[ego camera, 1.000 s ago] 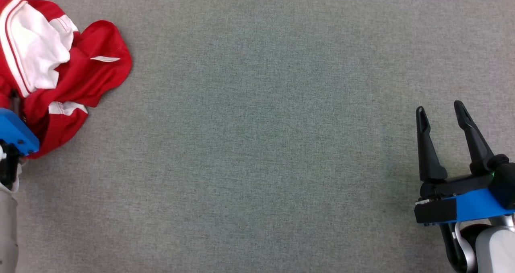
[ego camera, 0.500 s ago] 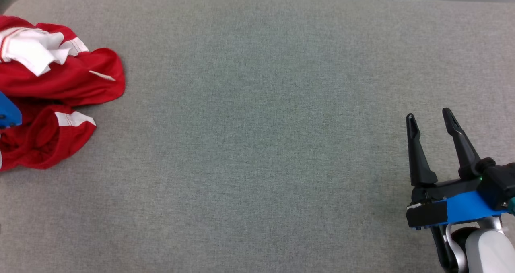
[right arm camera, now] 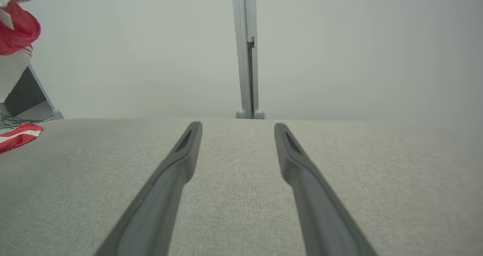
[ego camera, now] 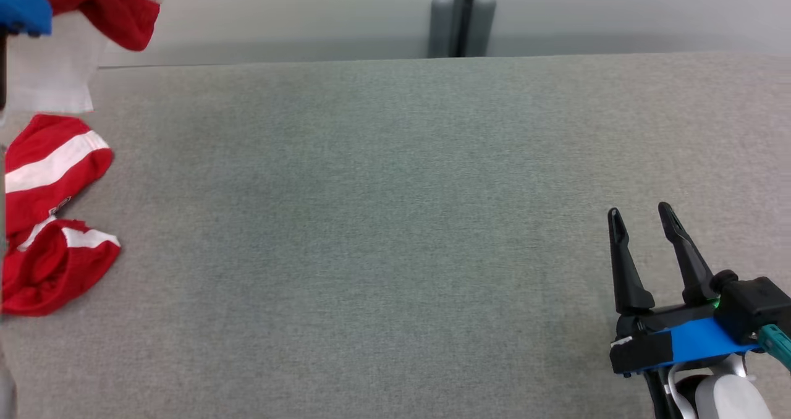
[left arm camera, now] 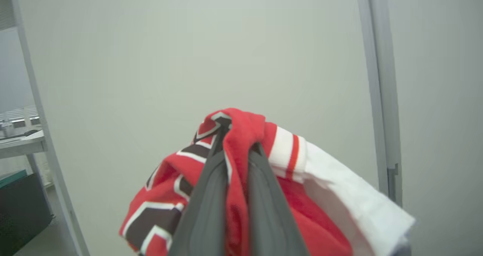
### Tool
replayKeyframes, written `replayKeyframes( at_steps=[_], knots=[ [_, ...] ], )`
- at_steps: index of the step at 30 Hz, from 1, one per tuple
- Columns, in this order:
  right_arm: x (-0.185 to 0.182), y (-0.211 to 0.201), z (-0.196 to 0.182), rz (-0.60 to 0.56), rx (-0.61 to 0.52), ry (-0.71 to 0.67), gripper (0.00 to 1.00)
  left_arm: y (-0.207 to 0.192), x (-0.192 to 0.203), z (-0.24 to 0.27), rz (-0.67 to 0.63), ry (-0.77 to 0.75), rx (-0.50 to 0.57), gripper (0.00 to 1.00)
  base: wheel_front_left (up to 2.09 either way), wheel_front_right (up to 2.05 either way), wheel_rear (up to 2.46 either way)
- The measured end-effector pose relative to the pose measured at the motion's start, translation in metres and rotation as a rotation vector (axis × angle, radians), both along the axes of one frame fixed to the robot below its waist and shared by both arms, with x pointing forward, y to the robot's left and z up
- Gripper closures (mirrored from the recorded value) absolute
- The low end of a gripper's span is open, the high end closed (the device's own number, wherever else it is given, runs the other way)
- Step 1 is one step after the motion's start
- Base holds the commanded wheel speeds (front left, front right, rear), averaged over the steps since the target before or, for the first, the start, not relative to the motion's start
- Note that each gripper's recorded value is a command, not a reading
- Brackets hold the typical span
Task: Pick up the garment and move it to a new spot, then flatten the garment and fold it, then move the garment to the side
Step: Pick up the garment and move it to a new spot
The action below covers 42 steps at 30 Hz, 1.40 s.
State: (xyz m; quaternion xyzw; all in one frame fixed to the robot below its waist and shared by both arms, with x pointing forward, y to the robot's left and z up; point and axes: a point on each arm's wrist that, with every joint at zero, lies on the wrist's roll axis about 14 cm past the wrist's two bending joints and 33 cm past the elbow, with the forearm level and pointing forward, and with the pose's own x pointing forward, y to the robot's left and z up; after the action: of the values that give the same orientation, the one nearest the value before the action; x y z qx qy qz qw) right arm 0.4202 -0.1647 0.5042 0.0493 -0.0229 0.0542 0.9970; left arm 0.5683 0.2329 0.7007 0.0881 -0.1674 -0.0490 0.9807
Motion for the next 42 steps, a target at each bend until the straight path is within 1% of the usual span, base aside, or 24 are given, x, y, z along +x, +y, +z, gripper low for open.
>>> replayKeyframes(
  at_steps=[4, 9, 15, 19, 23, 26, 34, 38, 42],
  knots=[
    [-0.012, -0.018, 0.003, -0.052, 0.023, -0.009, 0.0, -0.067, -0.001, 0.046, -0.154, -0.108, 0.023, 1.0, 0.0, 0.0, 0.0],
    [-0.027, -0.041, 0.0, -0.124, 0.05, -0.005, 0.0, -0.148, -0.006, 0.077, -0.337, -0.191, 0.033, 1.0, 0.0, 0.0, 0.0],
    [-0.045, -0.067, -0.002, -0.211, 0.076, -0.005, 0.0, -0.239, -0.021, 0.079, -0.552, -0.206, 0.017, 1.0, 0.0, 0.0, 0.0],
    [-0.054, -0.081, -0.001, -0.255, 0.08, -0.009, 0.0, -0.281, -0.031, 0.067, -0.655, -0.181, 0.011, 1.0, 0.0, 0.0, 0.0],
    [-0.062, -0.091, -0.003, -0.29, 0.081, -0.004, 0.0, -0.308, -0.039, 0.04, -0.724, -0.122, 0.014, 1.0, 0.0, 0.0, 0.0],
    [-0.063, -0.093, -0.003, -0.299, 0.08, -0.004, 0.0, -0.32, -0.044, 0.012, -0.752, -0.053, 0.003, 1.0, 0.0, 0.0, 0.0],
    [-0.062, -0.093, -0.003, -0.297, 0.072, -0.007, 0.0, -0.327, -0.061, -0.092, -0.764, 0.209, -0.058, 1.0, 0.0, 0.0, 0.0],
    [-0.059, -0.09, -0.004, -0.286, 0.073, -0.005, 0.0, -0.328, -0.081, -0.15, -0.768, 0.358, -0.07, 1.0, 0.0, 0.0, 0.0],
    [-0.058, -0.087, -0.004, -0.277, 0.074, -0.004, 0.0, -0.33, -0.105, -0.198, -0.776, 0.482, -0.074, 1.0, 0.0, 0.0, 0.0]
  ],
)
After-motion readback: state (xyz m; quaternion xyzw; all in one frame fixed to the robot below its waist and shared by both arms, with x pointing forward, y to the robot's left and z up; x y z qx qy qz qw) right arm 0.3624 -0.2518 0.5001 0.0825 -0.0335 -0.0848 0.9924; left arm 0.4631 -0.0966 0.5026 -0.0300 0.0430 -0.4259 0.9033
